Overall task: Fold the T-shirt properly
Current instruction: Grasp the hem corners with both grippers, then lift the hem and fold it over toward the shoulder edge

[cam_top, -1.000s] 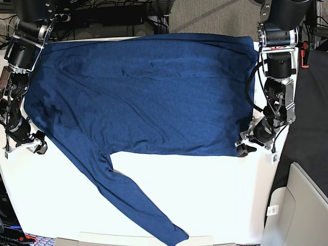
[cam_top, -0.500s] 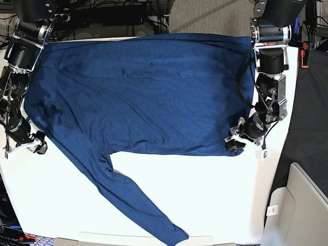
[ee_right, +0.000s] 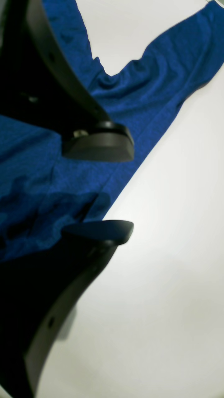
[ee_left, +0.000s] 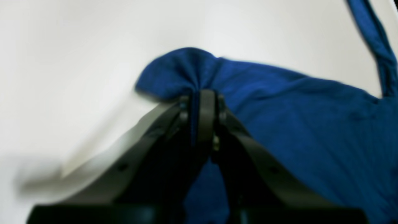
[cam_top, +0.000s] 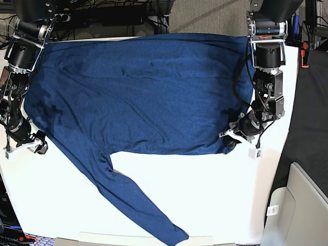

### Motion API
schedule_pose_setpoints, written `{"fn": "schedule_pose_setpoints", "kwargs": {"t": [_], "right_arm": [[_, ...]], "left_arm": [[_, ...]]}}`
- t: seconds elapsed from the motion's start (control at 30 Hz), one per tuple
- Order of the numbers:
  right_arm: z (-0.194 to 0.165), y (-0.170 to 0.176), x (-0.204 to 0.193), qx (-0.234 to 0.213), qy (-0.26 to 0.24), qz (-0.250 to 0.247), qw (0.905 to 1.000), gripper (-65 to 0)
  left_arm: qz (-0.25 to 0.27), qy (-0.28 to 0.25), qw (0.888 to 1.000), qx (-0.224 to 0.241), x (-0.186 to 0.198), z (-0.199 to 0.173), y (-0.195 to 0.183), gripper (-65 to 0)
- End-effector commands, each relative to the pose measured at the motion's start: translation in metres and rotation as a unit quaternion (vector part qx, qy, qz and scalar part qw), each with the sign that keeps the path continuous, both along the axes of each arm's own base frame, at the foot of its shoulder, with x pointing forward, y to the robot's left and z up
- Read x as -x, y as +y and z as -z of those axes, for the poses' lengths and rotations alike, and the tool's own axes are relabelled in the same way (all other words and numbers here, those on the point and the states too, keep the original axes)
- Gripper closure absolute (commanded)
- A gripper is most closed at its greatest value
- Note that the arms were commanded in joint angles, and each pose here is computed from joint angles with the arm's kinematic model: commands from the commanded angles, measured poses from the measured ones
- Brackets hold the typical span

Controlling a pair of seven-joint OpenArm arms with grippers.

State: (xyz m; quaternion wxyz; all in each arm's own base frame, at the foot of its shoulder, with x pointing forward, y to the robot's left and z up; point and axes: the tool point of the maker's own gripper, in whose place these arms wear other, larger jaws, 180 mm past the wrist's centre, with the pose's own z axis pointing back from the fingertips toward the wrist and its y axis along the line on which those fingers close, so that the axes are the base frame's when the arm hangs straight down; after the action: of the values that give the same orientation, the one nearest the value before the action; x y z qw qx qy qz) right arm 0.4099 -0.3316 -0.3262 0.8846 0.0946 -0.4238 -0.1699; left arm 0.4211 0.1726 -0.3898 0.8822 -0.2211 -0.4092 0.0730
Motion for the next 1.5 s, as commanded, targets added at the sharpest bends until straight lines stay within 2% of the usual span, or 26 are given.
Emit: {"fn": "schedule_pose_setpoints", "kwargs": {"t": [0.0, 0.2, 0.37, 0.63, 0.8, 0.97, 1.07, 1.27, 1.47], "right_arm": [[-0.024, -0.009, -0.011, 0.01, -0.034, 0.002, 0.9994, -29.1], [-0.02, -0.001, -0.013, 0.01, -0.029, -0.006, 0.9995, -29.2], [-0.009, 0.008, -0.017, 0.067, 0.003, -0.031, 0.9973, -29.4], [0.016, 0.017, -0.025, 0.113, 0.054, -0.034, 0.9916, -29.5], [0.027, 0.009, -0.022, 0.136, 0.083, -0.03, 0.9868, -29.5], [0.023, -0.003, -0.023, 0.169, 0.072, -0.024, 0.9827, -29.5], [0.033, -0.007, -0.017, 0.186, 0.095, -0.026, 0.9776, -29.5], [0.073, 0.003, -0.001, 0.162, 0.148, -0.038, 0.9749, -29.1], [0.082, 0.012, 0.006, 0.15, 0.172, -0.046, 0.9726, -28.7]], "left_arm": [[0.003, -0.034, 0.999, -0.01, -0.011, -0.026, 0.006, -0.1], [0.033, -0.067, 0.996, -0.038, -0.001, -0.057, 0.0, -0.1], [0.051, -0.071, 0.995, -0.05, 0.014, -0.062, -0.007, -0.1], [0.072, -0.078, 0.992, -0.063, 0.04, -0.067, -0.017, -0.1], [0.077, -0.078, 0.992, -0.067, 0.052, -0.065, -0.02, -0.1], [0.078, -0.073, 0.992, -0.066, 0.056, -0.062, -0.02, -0.1], [0.078, -0.071, 0.992, -0.066, 0.058, -0.06, -0.02, -0.1], [0.078, -0.072, 0.992, -0.064, 0.057, -0.061, -0.022, -0.1], [0.078, -0.072, 0.992, -0.063, 0.057, -0.061, -0.022, -0.1]]}}
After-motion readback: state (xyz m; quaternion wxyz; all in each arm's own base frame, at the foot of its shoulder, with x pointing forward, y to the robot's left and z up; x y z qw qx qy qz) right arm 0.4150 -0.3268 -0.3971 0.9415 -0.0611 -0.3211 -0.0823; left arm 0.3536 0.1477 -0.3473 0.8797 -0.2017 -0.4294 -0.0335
